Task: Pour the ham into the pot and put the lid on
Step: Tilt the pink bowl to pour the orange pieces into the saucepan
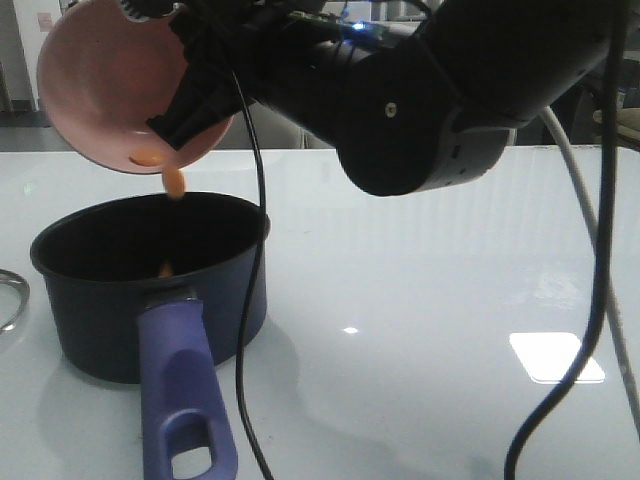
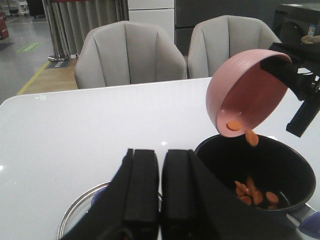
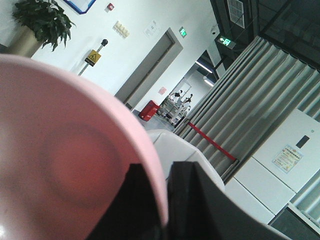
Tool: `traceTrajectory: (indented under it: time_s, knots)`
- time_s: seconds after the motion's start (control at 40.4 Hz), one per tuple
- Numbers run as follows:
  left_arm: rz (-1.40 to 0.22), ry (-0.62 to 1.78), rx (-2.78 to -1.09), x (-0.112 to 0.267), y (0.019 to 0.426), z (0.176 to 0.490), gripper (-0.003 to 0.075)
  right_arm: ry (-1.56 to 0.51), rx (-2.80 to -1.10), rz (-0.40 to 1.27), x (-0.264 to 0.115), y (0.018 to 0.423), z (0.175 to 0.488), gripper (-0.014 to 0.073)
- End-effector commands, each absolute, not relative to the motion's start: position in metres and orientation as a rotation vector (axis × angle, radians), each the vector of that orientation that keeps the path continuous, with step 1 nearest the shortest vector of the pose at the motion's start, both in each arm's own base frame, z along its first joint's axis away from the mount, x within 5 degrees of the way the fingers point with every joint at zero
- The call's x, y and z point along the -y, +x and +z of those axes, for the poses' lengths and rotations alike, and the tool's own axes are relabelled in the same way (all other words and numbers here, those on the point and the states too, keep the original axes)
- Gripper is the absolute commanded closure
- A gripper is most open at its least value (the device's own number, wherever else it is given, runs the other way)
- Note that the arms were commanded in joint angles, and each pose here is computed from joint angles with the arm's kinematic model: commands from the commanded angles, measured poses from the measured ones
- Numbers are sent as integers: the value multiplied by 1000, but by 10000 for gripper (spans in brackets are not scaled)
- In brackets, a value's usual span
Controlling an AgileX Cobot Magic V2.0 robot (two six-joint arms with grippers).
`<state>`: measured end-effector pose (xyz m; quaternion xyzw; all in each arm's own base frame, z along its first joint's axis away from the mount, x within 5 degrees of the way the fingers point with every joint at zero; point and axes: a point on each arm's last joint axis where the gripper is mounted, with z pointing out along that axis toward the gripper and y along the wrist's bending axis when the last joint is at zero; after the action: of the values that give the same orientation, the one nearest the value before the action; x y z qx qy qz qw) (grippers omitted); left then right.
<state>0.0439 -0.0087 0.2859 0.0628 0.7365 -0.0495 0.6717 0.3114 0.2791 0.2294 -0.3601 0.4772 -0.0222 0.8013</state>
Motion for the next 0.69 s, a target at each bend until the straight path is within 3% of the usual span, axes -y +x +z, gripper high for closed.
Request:
traceTrajectory:
  time_s: [0.0,0.669]
  knots:
    - [-126,128,-1561,9,43,302,606,-596,-807,-58,-271,303,276,458]
    - [-126,128,-1561,9,43,302,606,-581,-747,-47,-268,295,298,458]
